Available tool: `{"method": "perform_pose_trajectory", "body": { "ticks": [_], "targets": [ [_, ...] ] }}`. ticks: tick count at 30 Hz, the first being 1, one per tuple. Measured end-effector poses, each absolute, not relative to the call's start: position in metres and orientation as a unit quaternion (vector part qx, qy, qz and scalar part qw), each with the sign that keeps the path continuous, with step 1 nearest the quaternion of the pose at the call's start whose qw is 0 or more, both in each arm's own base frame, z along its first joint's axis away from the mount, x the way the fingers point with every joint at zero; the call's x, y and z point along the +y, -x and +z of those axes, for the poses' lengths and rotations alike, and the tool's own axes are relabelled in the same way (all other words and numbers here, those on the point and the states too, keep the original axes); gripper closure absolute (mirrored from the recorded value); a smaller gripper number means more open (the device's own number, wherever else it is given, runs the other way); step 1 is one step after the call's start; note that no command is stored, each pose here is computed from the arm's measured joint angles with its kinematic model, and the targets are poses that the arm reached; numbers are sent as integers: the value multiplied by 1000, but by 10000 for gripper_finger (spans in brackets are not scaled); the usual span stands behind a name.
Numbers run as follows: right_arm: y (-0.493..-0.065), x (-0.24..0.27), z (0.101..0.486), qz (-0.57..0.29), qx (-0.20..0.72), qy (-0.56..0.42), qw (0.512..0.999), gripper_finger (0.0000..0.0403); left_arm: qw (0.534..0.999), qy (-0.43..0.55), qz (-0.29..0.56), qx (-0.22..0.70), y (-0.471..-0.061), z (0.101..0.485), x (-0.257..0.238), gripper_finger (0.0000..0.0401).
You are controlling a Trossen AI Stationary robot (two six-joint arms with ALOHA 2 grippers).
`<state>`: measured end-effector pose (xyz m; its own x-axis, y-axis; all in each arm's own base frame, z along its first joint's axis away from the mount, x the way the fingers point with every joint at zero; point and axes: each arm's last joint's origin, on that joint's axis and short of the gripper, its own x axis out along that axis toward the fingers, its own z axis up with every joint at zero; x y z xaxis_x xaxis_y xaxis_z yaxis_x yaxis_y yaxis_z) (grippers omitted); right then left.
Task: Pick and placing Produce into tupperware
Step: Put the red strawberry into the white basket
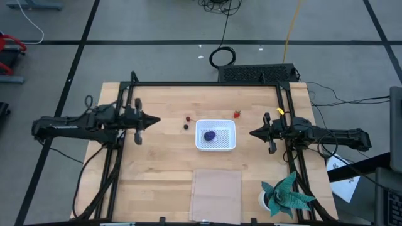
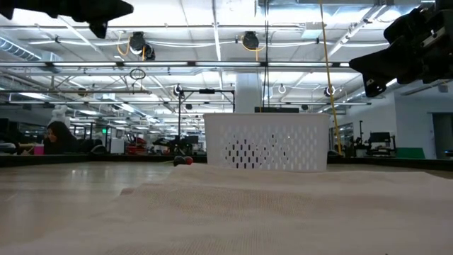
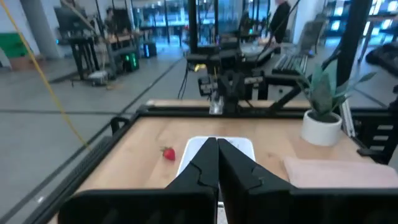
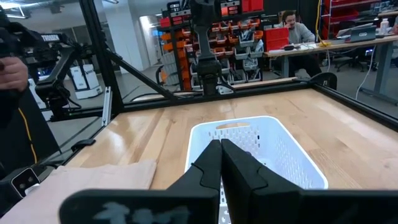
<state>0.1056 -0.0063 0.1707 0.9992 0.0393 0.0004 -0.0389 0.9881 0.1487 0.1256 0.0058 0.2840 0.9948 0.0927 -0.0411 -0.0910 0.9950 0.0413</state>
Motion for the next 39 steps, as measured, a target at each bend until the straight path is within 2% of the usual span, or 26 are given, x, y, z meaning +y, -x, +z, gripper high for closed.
{"method": "perform_pose_trajectory", "body": {
  "ticks": [6, 11, 14, 18, 30, 39],
  "targets": [
    [-106, -6, 171, 20, 1, -73, 997, 403, 999, -30, 1, 31, -116, 263, 3, 401],
    [-106, -6, 171, 20, 1, -73, 997, 403, 997, -43, 26, 55, -115, 239, 5, 401],
    [-106, -6, 171, 20, 1, -72, 997, 403, 997, -55, 6, 54, -113, 230, 3, 401],
    [-106, -6, 171, 20, 1, -71, 997, 403, 997, -61, -25, 33, -110, 226, 2, 401],
    [-106, -6, 169, 19, 8, -64, 998, 403, 996, -65, -25, 49, -110, 215, 2, 400],
    [-110, -7, 168, 6, 15, -56, 998, 403, 995, -68, -9, 67, -110, 211, 3, 383]
  ]
}}
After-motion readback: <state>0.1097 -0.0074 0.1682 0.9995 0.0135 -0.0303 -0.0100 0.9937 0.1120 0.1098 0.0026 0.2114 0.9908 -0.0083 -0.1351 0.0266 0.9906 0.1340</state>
